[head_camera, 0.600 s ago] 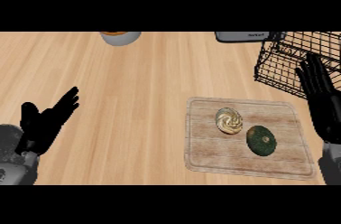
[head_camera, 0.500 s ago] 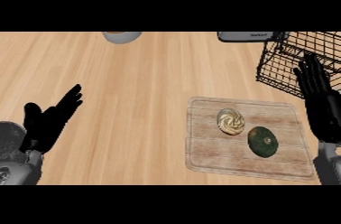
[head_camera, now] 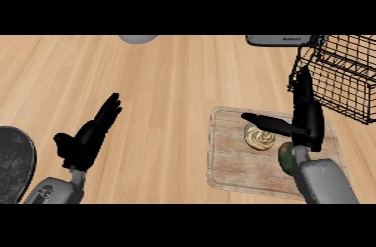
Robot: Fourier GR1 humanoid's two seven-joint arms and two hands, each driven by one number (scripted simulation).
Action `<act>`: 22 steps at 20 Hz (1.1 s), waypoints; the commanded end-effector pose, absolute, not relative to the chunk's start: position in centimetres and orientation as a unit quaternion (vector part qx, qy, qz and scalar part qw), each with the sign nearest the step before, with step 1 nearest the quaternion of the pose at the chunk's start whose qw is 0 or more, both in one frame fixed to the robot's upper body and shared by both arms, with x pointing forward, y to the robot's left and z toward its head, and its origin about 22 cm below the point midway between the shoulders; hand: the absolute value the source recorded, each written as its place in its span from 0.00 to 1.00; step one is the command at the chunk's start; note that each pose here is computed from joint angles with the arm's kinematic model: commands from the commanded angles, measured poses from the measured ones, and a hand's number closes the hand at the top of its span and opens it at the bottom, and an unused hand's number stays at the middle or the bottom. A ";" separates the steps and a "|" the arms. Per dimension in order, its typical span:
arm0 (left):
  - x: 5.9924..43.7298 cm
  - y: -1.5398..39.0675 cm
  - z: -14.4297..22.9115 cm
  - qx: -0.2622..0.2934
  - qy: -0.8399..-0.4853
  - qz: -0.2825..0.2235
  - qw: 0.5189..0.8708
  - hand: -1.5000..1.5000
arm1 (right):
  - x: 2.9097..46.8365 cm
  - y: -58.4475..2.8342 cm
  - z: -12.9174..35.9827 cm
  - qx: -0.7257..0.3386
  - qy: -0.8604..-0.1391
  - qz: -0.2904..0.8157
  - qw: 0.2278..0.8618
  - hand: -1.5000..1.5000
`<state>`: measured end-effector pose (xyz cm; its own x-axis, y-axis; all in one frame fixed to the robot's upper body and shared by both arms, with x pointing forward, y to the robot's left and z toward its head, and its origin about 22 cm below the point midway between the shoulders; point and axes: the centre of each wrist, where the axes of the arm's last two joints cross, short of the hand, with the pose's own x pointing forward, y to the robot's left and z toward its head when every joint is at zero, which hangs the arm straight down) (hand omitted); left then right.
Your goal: Pick the squash from the cutting board and place it in the tiered basket
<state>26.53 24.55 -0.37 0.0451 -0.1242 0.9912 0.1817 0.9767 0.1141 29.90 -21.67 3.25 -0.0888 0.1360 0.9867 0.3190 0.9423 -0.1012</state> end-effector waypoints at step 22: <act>26.4 22.8 -2.1 -0.026 -0.684 -0.092 0.724 0.50 | 24.9 -20.4 16.0 -0.430 -0.376 0.436 0.695 0.00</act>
